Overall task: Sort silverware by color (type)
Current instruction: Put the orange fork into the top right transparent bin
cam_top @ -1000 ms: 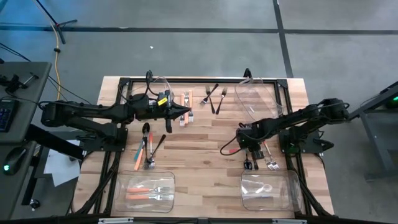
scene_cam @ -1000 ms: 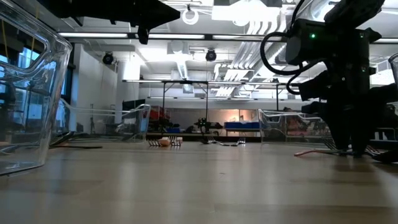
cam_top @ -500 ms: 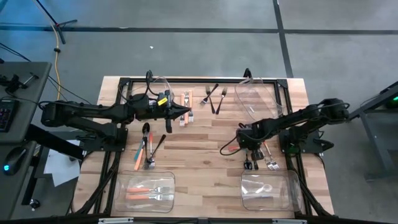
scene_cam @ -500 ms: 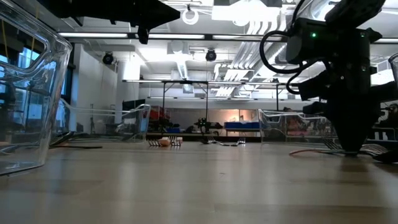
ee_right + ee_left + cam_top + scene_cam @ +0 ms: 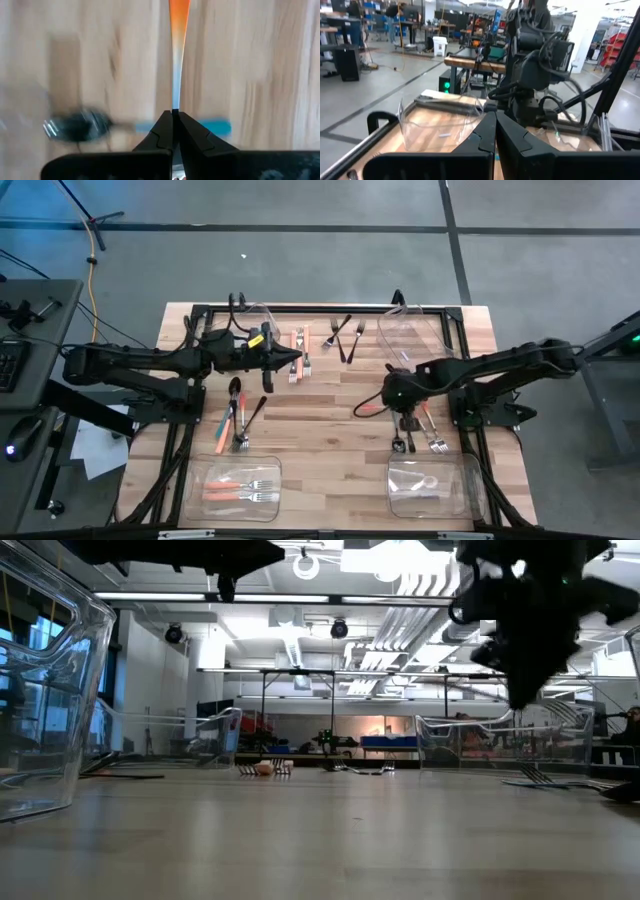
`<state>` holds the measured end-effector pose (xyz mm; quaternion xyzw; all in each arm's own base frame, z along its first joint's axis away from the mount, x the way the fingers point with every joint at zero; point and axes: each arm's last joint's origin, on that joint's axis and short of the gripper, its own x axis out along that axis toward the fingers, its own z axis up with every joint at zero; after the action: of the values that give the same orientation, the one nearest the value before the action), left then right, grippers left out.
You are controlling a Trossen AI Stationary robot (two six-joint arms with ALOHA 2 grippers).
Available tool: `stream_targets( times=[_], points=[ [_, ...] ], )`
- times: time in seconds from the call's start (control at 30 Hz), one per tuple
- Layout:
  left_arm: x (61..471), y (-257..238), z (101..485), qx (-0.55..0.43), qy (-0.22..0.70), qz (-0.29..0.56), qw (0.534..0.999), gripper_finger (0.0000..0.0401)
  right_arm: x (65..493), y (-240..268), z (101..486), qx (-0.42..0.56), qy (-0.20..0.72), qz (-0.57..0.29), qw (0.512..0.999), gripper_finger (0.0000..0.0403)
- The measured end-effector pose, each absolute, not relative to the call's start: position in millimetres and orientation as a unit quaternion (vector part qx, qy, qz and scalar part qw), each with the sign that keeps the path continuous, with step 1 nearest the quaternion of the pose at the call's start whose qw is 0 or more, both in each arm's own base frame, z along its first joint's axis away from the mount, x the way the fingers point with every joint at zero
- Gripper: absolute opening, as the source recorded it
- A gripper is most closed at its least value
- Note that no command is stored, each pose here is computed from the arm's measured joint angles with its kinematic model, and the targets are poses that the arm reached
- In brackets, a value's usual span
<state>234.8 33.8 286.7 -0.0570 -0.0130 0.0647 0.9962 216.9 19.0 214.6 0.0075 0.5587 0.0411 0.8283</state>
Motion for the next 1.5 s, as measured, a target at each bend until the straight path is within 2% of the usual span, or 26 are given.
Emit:
stream_targets(
  times=[0.2, 0.33, 0.47, 0.6, 0.9, 1.5],
  points=[
    [224.6, 32.3, 296.3, -0.053, -0.029, 0.064, 0.996, 0.0, 232.5, 22.9, 208.3, 0.073, 0.404, 0.071, 0.909, 0.0001],
    [221.0, 32.0, 297.9, -0.054, -0.028, 0.068, 0.996, 0.0, 248.0, 19.0, 198.4, 0.097, 0.274, 0.04, 0.956, 0.0001],
    [222.0, 32.6, 296.5, -0.062, -0.024, 0.075, 0.995, 0.0, 265.6, 6.9, 200.1, 0.122, 0.164, -0.006, 0.979, 0.0001],
    [223.8, 32.9, 294.4, -0.071, -0.02, 0.075, 0.994, 0.0, 284.4, -4.1, 212.4, 0.126, 0.11, -0.021, 0.986, 0.0],
    [224.0, 32.0, 298.0, -0.087, -0.039, 0.059, 0.994, 0.0, 306.1, -20.1, 256.5, 0.104, 0.045, 0.011, 0.993, 0.0],
    [223.9, 31.7, 298.5, -0.087, -0.041, 0.057, 0.994, 0.0, 306.2, -25.4, 259.4, 0.109, 0.041, 0.009, 0.993, 0.0]
  ],
)
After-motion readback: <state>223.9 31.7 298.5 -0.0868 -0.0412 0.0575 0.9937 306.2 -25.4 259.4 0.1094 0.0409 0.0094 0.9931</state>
